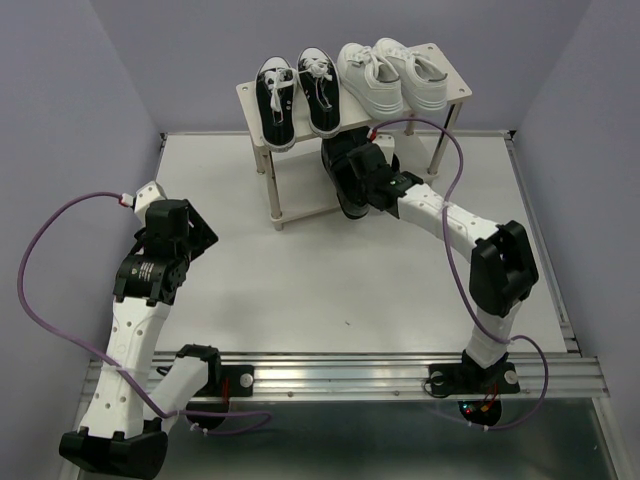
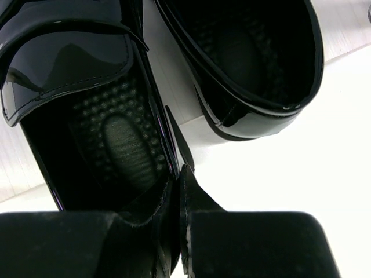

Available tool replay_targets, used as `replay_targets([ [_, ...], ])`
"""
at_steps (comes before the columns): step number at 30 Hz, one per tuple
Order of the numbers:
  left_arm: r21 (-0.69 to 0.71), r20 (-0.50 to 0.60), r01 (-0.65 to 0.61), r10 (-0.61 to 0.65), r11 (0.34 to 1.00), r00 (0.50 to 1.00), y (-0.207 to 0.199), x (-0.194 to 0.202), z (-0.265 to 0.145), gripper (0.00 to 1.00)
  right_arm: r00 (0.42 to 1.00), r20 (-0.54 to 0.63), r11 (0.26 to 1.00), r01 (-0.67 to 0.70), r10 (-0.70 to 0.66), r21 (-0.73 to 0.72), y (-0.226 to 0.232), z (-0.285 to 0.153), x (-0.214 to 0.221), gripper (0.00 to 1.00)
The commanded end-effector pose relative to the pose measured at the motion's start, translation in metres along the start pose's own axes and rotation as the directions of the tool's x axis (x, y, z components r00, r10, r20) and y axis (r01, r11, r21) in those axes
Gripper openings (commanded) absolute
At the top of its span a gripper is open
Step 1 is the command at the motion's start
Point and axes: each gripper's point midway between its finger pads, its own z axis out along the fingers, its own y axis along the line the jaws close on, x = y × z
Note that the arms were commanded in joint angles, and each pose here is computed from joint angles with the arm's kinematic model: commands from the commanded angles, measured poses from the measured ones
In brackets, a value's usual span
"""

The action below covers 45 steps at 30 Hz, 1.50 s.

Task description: Place and organize the shoes onto the shoe shelf

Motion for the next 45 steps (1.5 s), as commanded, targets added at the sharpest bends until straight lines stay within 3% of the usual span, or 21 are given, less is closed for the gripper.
replay_targets([
  [1, 0.003, 0.045, 0.013, -0.013, 1.000, 0.999, 0.000, -0.013, -0.010, 0.76, 0.965, 0.214, 0.987, -0.141, 0.153, -0.071, 0.017, -0.015, -0.080, 0.01],
  [7, 0.004, 0.042, 0.013, -0.013, 1.000, 0.999, 0.000, -0.012, -0.010, 0.76, 0.967, 0.206, 0.988, -0.139, 0.150, -0.066, 0.019, -0.008, -0.075, 0.01],
  [9, 0.005, 0.043, 0.013, -0.013, 1.000, 0.999, 0.000, -0.012, -0.010, 0.76, 0.969, 0.197, 0.988, -0.137, 0.147, -0.065, 0.020, -0.005, -0.071, 0.13],
  [10, 0.004, 0.042, 0.013, -0.013, 1.000, 0.999, 0.001, -0.012, -0.010, 0.76, 0.971, 0.190, 0.988, -0.137, 0.148, -0.067, 0.020, -0.005, -0.068, 0.30],
  [12, 0.001, 0.043, 0.012, -0.012, 1.000, 0.999, 0.001, -0.011, -0.010, 0.76, 0.971, 0.185, 0.987, -0.141, 0.152, -0.072, 0.021, -0.005, -0.066, 0.42],
  [32, 0.011, 0.037, 0.020, -0.021, 1.000, 0.999, 0.002, -0.007, -0.009, 0.76, 0.966, 0.125, 0.967, -0.205, 0.224, -0.150, 0.013, -0.036, -0.049, 0.54],
  [45, 0.017, 0.033, 0.023, -0.024, 1.000, 0.999, 0.001, -0.005, -0.008, 0.76, 0.968, 0.099, 0.968, -0.216, 0.230, -0.128, 0.006, -0.034, -0.034, 0.51],
])
